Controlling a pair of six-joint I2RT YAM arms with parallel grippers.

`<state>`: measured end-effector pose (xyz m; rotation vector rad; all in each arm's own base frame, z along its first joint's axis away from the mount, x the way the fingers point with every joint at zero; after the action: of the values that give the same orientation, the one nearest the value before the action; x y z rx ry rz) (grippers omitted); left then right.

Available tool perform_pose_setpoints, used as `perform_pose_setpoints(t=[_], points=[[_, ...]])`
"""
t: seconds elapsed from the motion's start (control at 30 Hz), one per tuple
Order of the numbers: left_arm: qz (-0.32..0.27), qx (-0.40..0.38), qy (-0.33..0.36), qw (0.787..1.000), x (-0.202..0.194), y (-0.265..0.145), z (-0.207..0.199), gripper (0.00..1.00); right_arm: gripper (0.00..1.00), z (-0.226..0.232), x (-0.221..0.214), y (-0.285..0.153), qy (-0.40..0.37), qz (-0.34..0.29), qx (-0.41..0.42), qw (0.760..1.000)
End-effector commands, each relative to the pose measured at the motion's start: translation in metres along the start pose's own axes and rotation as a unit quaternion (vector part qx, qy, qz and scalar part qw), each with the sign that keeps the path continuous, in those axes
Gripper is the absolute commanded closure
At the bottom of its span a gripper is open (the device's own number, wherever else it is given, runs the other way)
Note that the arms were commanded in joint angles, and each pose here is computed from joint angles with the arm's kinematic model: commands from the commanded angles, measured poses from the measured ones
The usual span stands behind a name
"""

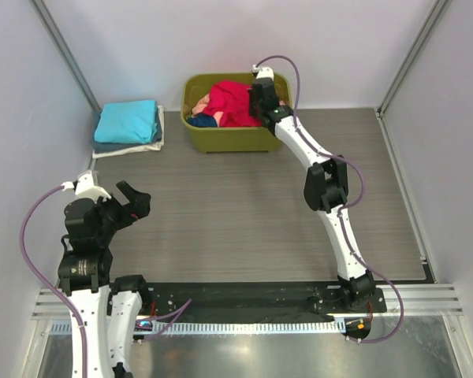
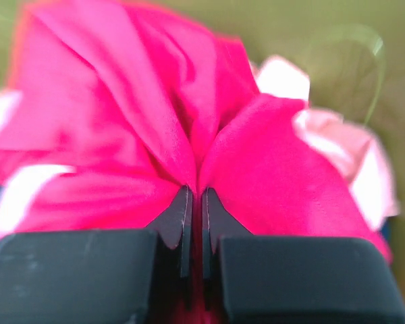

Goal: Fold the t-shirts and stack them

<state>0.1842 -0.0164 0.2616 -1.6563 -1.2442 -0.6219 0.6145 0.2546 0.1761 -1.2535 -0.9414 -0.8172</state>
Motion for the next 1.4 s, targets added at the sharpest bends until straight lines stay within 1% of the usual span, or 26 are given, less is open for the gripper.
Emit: perform_pose_setpoints(t=[0.0, 0.1, 0.13, 0.17, 0.27, 0.3, 0.33, 0.37, 0.43, 0.47, 0.5, 0.53, 0.57, 0.6, 0.63, 0.67, 0.7, 0.73, 0.77, 0.8, 0.9, 1.03, 1.1, 1.2, 1.27, 1.37], points=[[-0.024, -0.018, 0.011, 0.999, 0.009, -0.001, -0.005, 0.0, 0.99, 0.027, 0.167, -0.118, 0.044, -0.178, 0.072, 0.98], [-0.025, -0.016, 0.01, 1.0, 0.01, -0.001, -0.005, 0.0, 0.99, 0.056, 0.216, -0.173, 0.066, -0.242, 0.162, 0.954], [-0.024, -0.016, 0.01, 1.0, 0.01, -0.001, -0.004, 0.0, 0.99, 0.061, 0.238, -0.204, 0.074, -0.269, 0.19, 0.941], [-0.025, -0.017, 0.01, 1.0, 0.01, -0.001, -0.005, 0.0, 0.99, 0.072, 0.245, -0.222, 0.069, -0.276, 0.231, 0.93], [-0.026, -0.014, 0.009, 1.0, 0.01, -0.002, -0.004, 0.0, 0.99, 0.085, 0.273, -0.284, 0.074, -0.313, 0.276, 0.906], [-0.027, -0.015, 0.009, 0.999, 0.01, -0.002, -0.004, 0.0, 0.99, 0.086, 0.27, -0.288, 0.076, -0.31, 0.279, 0.906], [-0.028, -0.015, 0.01, 0.999, 0.01, -0.002, -0.005, 0.0, 0.99, 0.081, 0.281, -0.317, 0.083, -0.326, 0.286, 0.897], [-0.027, -0.015, 0.01, 0.999, 0.01, -0.002, -0.004, 0.0, 0.99, 0.079, 0.281, -0.325, 0.087, -0.327, 0.288, 0.896], [-0.024, -0.015, 0.01, 1.0, 0.009, -0.001, -0.004, 0.0, 0.99, 0.068, 0.261, -0.319, 0.098, -0.308, 0.26, 0.91], [-0.025, -0.015, 0.01, 1.0, 0.01, -0.001, -0.004, 0.0, 0.99, 0.053, 0.267, -0.344, 0.107, -0.329, 0.242, 0.907], [-0.022, -0.016, 0.01, 1.0, 0.009, -0.001, -0.005, 0.0, 0.99, 0.041, 0.239, -0.325, 0.112, -0.308, 0.202, 0.923], [-0.022, -0.016, 0.01, 1.0, 0.009, 0.0, -0.004, 0.0, 0.99, 0.03, 0.23, -0.326, 0.12, -0.308, 0.175, 0.927], [-0.022, -0.016, 0.01, 1.0, 0.009, -0.001, -0.004, 0.0, 0.99, 0.008, 0.231, -0.351, 0.135, -0.325, 0.15, 0.924], [-0.022, -0.015, 0.009, 1.0, 0.009, 0.0, -0.004, 0.0, 0.99, -0.003, 0.188, -0.327, 0.136, -0.283, 0.113, 0.943], [-0.021, -0.015, 0.008, 1.0, 0.009, 0.0, -0.004, 0.0, 0.99, -0.024, 0.171, -0.323, 0.162, -0.273, 0.062, 0.946], [-0.022, -0.016, 0.008, 1.0, 0.009, 0.0, -0.005, 0.0, 0.89, -0.045, 0.163, -0.342, 0.183, -0.278, 0.035, 0.942], [-0.022, -0.016, 0.008, 1.0, 0.009, 0.0, -0.004, 0.0, 0.71, -0.06, 0.106, -0.322, 0.176, -0.214, -0.012, 0.961], [-0.02, -0.014, 0.008, 1.0, 0.009, 0.001, -0.004, 0.0, 0.42, -0.071, 0.085, -0.325, 0.196, -0.195, -0.034, 0.96], [-0.018, -0.012, 0.006, 1.0, 0.009, 0.002, -0.003, 0.0, 0.04, -0.076, 0.062, -0.325, 0.196, -0.171, -0.043, 0.965], [-0.015, -0.008, 0.005, 1.0, 0.008, 0.003, -0.002, 0.0, 0.0, -0.088, 0.02, -0.33, 0.187, -0.128, -0.065, 0.972], [0.007, -0.014, -0.003, 1.0, 0.006, 0.009, -0.006, 0.0, 0.0, -0.12, -0.042, -0.348, 0.205, -0.079, -0.144, 0.965], [0.044, -0.032, -0.001, 0.999, -0.002, 0.018, -0.016, 0.0, 0.01, -0.136, -0.074, -0.37, 0.227, -0.065, -0.165, 0.958], [0.064, -0.039, 0.006, 0.997, -0.008, 0.024, -0.022, 0.0, 0.0, -0.115, -0.092, -0.365, 0.233, -0.025, -0.096, 0.967], [0.082, -0.033, 0.028, 0.996, -0.013, 0.029, -0.024, 0.0, 0.0, -0.07, -0.131, -0.342, 0.232, 0.072, -0.004, 0.97], [0.089, -0.029, 0.025, 0.995, -0.019, 0.029, -0.021, 0.0, 0.0, -0.03, -0.165, -0.327, 0.193, 0.144, 0.032, 0.97], [0.075, -0.032, 0.024, 0.996, -0.016, 0.026, -0.022, 0.0, 0.0, 0.027, -0.17, -0.312, 0.125, 0.172, 0.054, 0.976]])
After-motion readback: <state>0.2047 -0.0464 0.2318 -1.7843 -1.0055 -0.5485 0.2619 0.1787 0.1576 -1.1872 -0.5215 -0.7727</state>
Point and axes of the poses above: each gripper's point midway between its finger pads, its own y axis out along the fingers, its own z axis along the line the jaws close on, x = y × z, the point moved 3 cm from there along -y, back along the fingers
